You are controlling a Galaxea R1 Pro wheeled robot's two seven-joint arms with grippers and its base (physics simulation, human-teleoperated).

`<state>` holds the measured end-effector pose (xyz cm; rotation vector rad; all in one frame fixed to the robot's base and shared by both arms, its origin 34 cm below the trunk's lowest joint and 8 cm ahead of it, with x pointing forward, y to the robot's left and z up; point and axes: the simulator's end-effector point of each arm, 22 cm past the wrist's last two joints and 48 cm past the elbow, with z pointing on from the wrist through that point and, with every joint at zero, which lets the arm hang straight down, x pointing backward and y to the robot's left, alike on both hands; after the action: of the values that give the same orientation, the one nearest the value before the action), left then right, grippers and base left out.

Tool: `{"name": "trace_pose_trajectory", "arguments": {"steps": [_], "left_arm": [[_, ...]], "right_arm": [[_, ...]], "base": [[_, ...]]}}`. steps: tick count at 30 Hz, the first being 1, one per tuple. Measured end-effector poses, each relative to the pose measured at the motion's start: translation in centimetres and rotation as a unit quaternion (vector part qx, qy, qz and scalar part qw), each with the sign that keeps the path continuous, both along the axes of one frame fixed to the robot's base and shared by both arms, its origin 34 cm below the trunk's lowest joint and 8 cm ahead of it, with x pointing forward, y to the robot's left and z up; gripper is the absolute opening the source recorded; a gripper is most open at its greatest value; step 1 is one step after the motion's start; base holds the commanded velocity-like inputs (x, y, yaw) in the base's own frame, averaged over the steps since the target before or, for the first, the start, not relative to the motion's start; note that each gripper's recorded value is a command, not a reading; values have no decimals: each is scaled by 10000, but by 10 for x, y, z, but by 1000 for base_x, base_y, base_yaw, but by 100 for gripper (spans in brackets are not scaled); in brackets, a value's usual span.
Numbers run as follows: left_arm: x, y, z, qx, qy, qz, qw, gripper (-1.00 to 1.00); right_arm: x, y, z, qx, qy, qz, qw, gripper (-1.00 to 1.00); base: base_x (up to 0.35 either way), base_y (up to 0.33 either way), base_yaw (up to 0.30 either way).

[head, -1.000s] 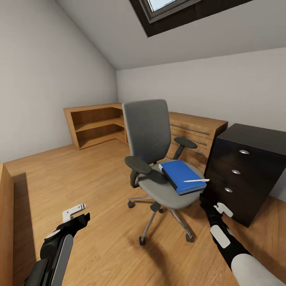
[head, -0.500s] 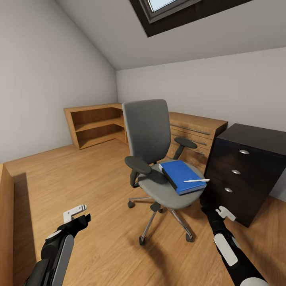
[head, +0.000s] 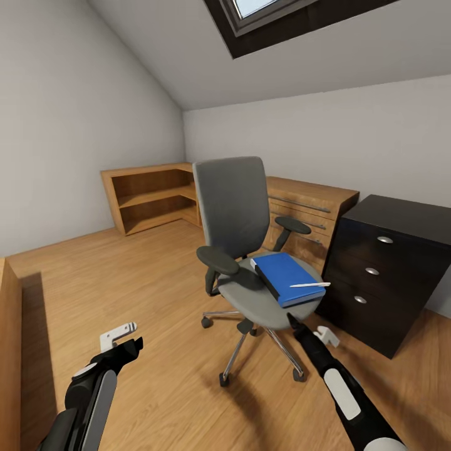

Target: In the bedroom, organize the workspace by keeping the computer under the desk, ensuring the monitor is on the desk, placing the keyboard on the desk next to the monitor, placing the mouse on the desk next to the keyboard, moving the folder from the swivel chair onto the desk next to the mouse, stacking the notebook on top of the folder with the pen on top of the notebook, and positioning the swivel chair next to the desk.

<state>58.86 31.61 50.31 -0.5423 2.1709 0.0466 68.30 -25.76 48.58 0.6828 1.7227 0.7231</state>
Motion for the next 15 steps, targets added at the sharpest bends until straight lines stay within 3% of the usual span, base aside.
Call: {"name": "trace_pose_trajectory", "arguments": {"steps": [15], "left_arm": [[0,0,0,4,-1,1,10000,100]], "right_arm": [[-3,14,-1,85,-26,91,9999,100]], "base": [[16,0,0]]}}
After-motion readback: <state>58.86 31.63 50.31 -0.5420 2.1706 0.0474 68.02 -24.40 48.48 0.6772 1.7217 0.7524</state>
